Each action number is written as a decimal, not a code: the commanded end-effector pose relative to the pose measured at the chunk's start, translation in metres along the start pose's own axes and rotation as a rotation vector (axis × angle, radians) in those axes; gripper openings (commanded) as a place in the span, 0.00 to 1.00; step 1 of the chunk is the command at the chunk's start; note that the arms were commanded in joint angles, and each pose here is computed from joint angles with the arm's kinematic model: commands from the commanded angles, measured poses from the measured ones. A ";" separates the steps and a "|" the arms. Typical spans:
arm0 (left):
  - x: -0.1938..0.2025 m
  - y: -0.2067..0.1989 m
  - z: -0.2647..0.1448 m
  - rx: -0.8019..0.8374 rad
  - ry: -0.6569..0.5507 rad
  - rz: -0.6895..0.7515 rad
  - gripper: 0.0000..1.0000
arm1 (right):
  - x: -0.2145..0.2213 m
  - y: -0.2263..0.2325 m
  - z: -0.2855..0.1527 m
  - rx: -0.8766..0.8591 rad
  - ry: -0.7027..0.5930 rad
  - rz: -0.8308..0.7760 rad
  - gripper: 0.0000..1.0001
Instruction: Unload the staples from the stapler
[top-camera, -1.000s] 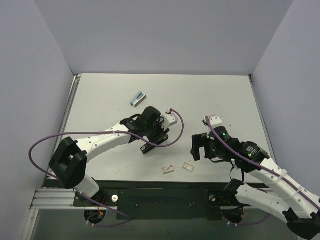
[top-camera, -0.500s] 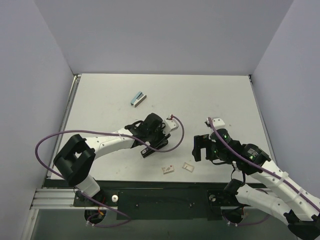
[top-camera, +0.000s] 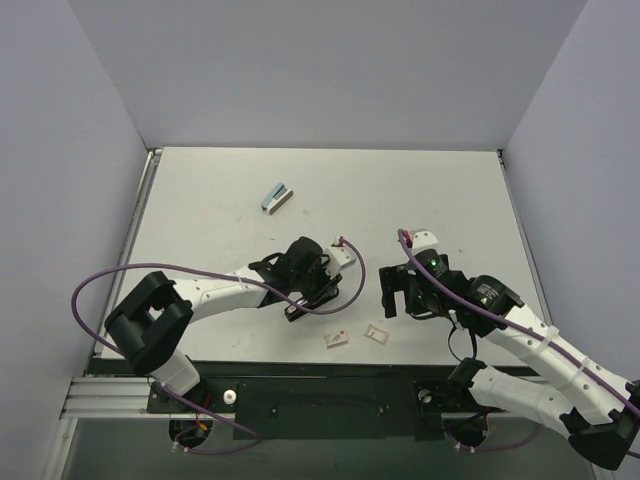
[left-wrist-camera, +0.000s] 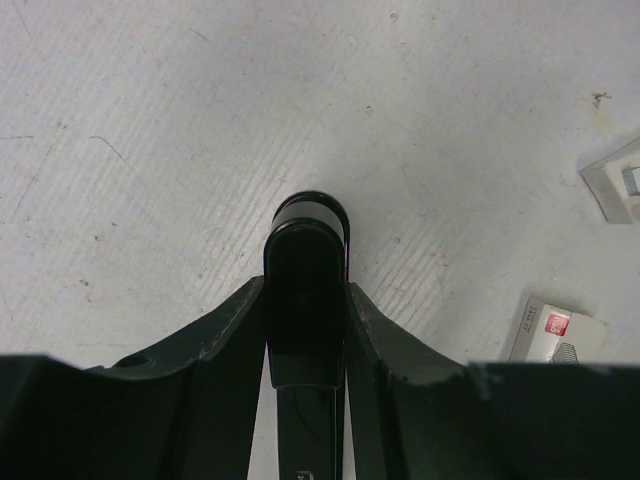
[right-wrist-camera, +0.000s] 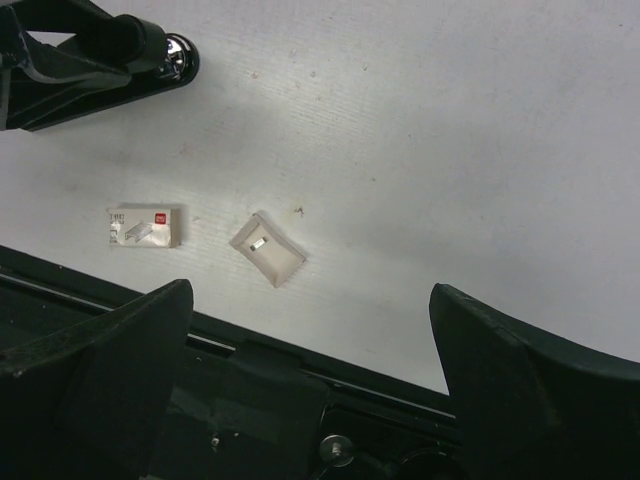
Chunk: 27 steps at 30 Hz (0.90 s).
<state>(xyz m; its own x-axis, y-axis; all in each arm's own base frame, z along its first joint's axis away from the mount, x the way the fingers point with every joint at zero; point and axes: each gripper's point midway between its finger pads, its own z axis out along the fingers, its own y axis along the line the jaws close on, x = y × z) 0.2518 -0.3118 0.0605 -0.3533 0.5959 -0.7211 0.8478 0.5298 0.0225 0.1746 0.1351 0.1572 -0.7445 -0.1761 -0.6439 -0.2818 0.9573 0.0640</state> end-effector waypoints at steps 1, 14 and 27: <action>-0.040 -0.005 -0.008 0.007 -0.148 0.003 0.47 | -0.016 -0.001 -0.007 0.013 -0.038 -0.032 1.00; -0.032 -0.010 -0.004 0.030 -0.145 0.005 0.58 | -0.011 0.011 -0.004 -0.055 -0.010 -0.055 1.00; -0.027 -0.008 0.005 0.035 -0.134 -0.001 0.56 | -0.009 0.012 -0.003 -0.065 -0.009 -0.057 1.00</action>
<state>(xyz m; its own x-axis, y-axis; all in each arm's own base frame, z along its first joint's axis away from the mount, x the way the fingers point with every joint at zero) 0.2509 -0.3241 0.0658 -0.3232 0.5548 -0.7667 0.8568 0.5155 0.0118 0.1755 0.1472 0.1647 -0.7259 -0.2169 -0.6527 -0.3535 0.9317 0.0836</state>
